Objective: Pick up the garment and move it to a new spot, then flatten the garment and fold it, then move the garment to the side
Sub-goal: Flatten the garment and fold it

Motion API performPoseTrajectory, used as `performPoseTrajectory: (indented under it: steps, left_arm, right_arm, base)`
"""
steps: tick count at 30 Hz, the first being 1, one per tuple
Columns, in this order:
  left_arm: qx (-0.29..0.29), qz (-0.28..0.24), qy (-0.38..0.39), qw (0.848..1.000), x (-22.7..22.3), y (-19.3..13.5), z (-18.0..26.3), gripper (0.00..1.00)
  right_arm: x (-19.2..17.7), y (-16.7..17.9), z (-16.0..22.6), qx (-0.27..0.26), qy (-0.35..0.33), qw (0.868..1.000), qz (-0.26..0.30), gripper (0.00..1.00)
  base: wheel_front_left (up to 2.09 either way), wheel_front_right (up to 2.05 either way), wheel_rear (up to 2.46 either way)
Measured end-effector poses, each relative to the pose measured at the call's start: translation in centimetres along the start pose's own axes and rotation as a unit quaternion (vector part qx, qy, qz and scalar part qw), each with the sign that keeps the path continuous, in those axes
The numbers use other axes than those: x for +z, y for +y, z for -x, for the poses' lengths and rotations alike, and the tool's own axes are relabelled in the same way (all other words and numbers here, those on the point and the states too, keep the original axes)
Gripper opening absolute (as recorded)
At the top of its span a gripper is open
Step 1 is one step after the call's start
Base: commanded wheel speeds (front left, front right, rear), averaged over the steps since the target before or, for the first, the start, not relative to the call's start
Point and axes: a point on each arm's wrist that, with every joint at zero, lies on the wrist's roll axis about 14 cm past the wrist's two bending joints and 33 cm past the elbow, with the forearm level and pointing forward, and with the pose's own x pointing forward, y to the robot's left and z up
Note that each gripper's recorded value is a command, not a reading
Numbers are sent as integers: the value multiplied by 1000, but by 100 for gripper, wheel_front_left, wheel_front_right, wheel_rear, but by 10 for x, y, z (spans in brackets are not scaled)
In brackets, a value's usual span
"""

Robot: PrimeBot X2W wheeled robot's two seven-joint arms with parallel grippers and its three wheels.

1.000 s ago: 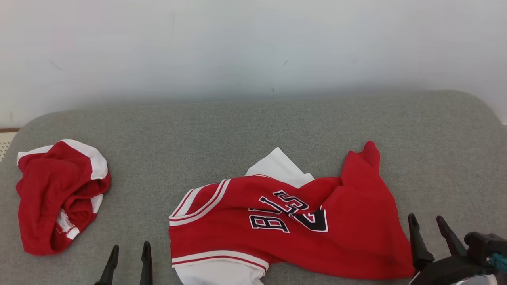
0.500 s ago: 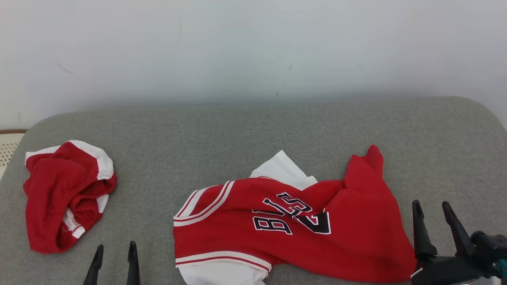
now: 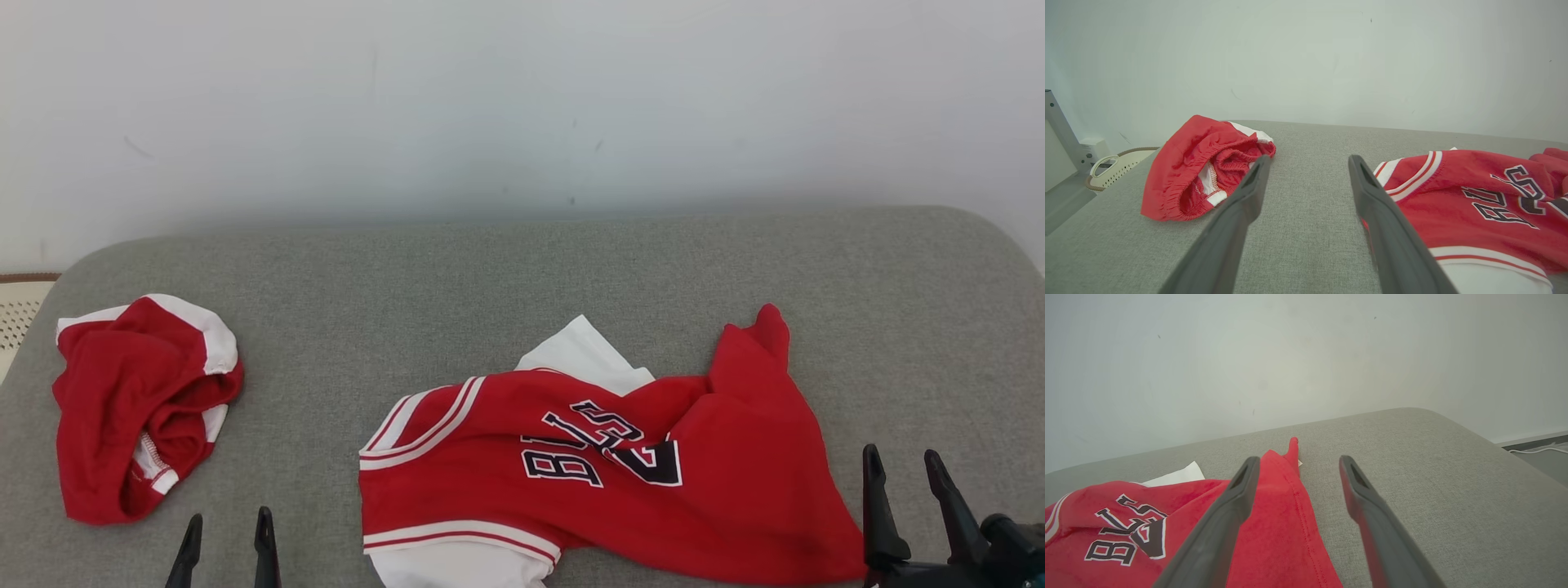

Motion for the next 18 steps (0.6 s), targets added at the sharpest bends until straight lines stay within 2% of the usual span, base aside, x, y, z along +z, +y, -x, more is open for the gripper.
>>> performPoseTrajectory:
  steps: [18]
  left_arm:
    - [-2, -7, -6, 1000, 4, 3, 3, 100]
  right_arm:
    - [-3, 18, 7, 25, -2, 1000, -18, 100]
  base:
    - [0, 0, 0]
